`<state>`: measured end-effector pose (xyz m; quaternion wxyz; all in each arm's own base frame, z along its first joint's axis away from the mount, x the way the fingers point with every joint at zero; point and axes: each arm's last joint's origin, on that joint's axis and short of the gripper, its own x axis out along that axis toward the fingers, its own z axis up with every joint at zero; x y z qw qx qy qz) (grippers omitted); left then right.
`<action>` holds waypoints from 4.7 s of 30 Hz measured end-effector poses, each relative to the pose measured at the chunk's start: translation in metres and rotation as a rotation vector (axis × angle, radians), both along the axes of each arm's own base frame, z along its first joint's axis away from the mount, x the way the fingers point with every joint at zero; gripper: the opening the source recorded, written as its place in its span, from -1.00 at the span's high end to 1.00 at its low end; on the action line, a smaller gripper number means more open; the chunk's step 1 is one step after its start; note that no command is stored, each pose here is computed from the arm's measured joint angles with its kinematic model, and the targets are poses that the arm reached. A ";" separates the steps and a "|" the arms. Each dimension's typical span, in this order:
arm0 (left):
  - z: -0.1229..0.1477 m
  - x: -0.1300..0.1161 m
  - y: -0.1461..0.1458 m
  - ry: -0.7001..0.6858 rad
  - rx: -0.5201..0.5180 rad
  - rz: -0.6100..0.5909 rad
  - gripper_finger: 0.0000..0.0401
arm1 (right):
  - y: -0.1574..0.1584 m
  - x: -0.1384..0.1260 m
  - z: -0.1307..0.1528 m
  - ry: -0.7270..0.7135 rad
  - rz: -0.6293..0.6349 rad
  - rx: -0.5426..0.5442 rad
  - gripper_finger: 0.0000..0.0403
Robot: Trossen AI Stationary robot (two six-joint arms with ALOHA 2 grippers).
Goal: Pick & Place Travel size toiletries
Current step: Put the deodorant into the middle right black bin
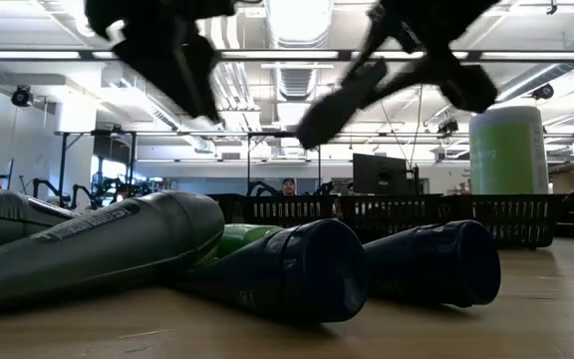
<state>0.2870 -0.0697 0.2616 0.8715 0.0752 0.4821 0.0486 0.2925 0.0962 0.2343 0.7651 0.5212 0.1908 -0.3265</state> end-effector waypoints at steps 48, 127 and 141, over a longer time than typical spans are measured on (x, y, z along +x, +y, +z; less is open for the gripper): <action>-0.062 -0.084 -0.036 -0.001 -0.573 0.197 -0.69 | -0.027 0.017 -0.003 0.683 0.158 -0.252 -0.74; 0.006 -0.024 -0.095 -0.354 -0.030 0.163 -0.02 | -0.010 0.071 -0.010 -0.328 0.539 0.260 -0.69; 0.009 -0.010 -0.080 -0.360 0.005 0.116 -0.02 | -0.012 0.076 -0.002 -0.353 0.512 0.235 -0.35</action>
